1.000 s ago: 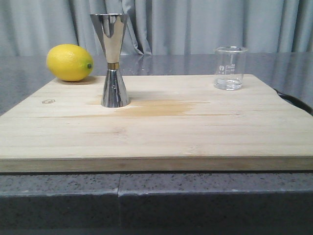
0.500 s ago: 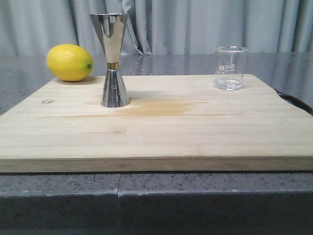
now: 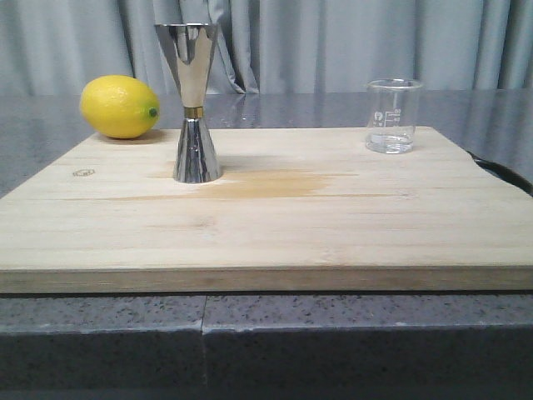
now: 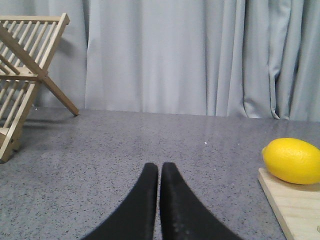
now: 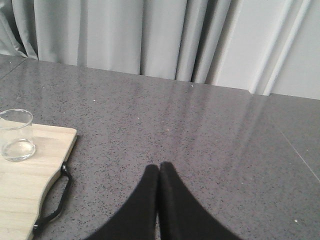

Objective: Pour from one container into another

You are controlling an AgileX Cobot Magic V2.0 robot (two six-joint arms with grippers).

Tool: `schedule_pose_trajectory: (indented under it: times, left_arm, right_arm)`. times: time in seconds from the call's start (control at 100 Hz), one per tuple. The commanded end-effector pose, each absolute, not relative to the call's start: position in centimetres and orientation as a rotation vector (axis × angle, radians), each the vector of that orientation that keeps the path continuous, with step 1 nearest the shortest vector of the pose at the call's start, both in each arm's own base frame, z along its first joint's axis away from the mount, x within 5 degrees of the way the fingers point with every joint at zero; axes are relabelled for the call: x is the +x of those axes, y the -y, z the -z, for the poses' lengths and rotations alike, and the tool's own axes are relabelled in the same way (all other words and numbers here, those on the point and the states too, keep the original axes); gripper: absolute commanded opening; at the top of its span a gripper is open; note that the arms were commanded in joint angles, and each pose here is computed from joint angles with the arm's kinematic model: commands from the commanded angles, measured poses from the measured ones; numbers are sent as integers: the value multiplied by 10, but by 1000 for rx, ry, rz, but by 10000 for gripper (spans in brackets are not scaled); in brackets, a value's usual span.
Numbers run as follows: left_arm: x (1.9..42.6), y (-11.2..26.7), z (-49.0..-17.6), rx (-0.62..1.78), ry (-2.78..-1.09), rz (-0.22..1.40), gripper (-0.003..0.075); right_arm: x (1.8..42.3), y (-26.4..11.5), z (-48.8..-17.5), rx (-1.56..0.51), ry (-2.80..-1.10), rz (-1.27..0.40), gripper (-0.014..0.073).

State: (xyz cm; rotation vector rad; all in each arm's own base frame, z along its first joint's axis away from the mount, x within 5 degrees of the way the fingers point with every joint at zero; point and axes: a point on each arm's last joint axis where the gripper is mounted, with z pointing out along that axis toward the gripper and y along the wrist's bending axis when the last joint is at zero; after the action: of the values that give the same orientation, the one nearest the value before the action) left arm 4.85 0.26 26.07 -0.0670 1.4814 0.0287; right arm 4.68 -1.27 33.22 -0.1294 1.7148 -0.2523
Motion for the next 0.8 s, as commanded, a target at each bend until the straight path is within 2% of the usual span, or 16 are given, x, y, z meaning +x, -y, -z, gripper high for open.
schedule_pose_trajectory:
  times: [0.0, 0.18, 0.3, 0.34, 0.79]
  left_arm:
    - [49, -3, -267, -83, -1339, -7, -19]
    - [49, -3, -245, -79, -1260, -10, -19]
    - [50, -4, -229, -80, -1267, -10, -19]
    - [51, -3, -225, -77, -1320, -14, -19]
    - [53, -3, -219, -76, -1382, -18, -19]
  right_arm:
    - [47, 12, -345, -142, -1633, 271, -71]
    - [47, 12, -345, -142, -1633, 271, -71]
    - [47, 12, -345, -142, -1633, 271, -71]
    - [47, 12, -345, -142, -1633, 271, -71]
    - [47, 12, -345, -142, -1633, 271, -71]
